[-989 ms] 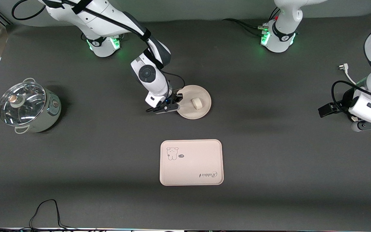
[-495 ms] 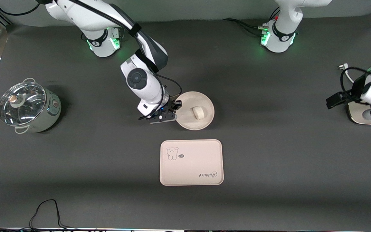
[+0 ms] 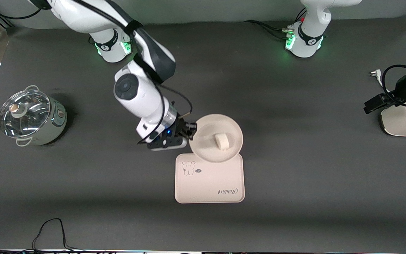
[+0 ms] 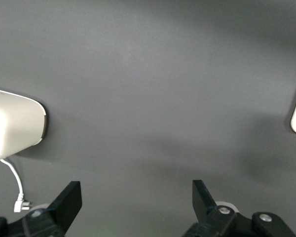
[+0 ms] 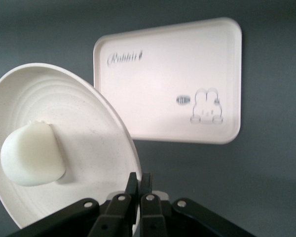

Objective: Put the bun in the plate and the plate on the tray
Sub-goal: 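Move the plate with the bun onto the white tray with the right gripper, then open the right gripper and pull it away from the plate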

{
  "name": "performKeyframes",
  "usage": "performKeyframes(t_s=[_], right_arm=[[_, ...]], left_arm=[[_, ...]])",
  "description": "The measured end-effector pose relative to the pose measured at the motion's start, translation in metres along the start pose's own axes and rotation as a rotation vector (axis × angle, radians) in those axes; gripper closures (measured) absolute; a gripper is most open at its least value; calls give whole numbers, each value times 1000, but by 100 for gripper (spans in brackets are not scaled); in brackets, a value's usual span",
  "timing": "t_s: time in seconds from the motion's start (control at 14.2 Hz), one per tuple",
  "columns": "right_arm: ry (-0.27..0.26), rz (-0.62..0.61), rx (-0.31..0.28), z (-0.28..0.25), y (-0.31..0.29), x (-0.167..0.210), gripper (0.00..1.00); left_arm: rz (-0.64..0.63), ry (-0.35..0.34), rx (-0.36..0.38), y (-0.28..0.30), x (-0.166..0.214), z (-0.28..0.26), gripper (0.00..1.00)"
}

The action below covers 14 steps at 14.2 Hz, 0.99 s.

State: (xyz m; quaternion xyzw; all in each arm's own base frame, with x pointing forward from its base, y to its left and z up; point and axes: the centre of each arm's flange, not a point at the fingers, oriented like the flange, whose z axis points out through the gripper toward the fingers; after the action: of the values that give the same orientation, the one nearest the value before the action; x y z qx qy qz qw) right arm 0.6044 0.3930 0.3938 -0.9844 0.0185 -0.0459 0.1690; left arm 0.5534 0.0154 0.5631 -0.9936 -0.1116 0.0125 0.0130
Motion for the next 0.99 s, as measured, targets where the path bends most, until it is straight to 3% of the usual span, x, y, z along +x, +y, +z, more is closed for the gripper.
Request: performKeyframes(t_s=[0.35, 0.49, 0.78, 0.99], right_arm=[[8, 15, 14, 37, 47, 64, 96], [-11, 26, 13, 72, 58, 72, 96], [32, 64, 39, 157, 86, 75, 96], [30, 78, 42, 193, 98, 72, 96]], left_arm=[[21, -5, 1, -2, 2, 2, 0], [21, -6, 1, -2, 2, 3, 0], [20, -11, 0, -4, 3, 5, 0], [25, -13, -7, 0, 2, 6, 0]])
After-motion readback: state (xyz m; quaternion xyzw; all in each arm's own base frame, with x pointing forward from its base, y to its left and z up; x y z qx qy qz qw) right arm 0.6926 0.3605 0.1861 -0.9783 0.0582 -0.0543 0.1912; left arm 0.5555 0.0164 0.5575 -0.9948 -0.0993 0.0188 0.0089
